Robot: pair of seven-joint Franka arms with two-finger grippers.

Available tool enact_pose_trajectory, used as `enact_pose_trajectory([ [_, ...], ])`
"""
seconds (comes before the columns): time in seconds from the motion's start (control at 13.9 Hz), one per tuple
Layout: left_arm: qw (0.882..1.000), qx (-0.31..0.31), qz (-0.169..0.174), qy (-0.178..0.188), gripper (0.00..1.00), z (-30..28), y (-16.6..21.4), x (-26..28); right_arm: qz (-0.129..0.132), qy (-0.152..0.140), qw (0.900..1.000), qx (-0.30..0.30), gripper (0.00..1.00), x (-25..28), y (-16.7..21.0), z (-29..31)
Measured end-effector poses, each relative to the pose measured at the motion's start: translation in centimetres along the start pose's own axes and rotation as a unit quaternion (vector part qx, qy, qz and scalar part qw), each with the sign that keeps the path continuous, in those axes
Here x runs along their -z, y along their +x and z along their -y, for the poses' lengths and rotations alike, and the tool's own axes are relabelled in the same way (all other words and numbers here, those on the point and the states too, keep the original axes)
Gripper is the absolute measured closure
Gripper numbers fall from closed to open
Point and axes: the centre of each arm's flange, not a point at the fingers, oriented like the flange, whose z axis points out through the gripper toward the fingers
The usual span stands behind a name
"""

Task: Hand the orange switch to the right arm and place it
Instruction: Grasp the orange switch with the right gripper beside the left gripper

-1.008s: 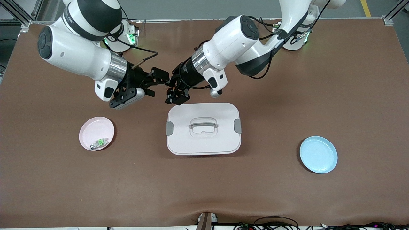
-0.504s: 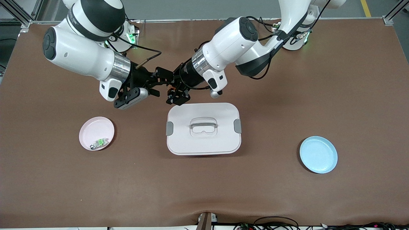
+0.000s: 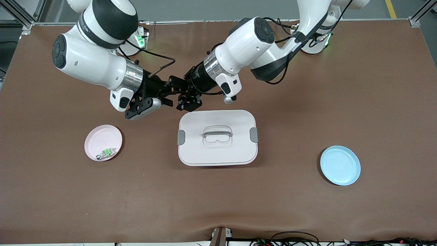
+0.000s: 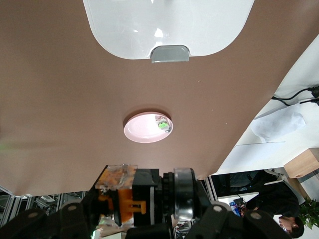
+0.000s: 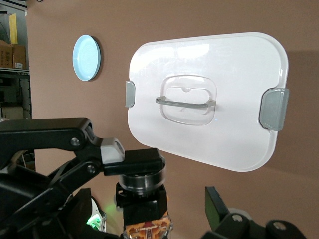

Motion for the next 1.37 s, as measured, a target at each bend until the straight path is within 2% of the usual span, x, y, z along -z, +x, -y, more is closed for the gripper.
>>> enact_pose_trajectory([
  [0.14, 1.000, 0.000, 0.000, 0.000, 0.28, 0.00, -0.02, 0.01, -0.001, 0.000, 1.000, 0.006, 0.04, 0.03, 0.03, 0.01],
  [0.36, 1.000, 0.000, 0.000, 0.000, 0.28, -0.01, -0.03, 0.03, -0.003, 0.000, 0.999, 0.044, 0.40, 0.10, 0.07, 0.01],
  [0.5, 1.000, 0.000, 0.000, 0.001, 0.28, 0.07, -0.01, -0.06, -0.004, 0.002, 0.998, 0.056, 0.58, 0.21, 0.06, 0.28],
  [1.37, 1.000, -0.002, 0.000, 0.000, 0.26, 0.02, -0.10, 0.03, -0.004, 0.003, 0.998, 0.060, 0.58, 0.34, 0.10, 0.33],
])
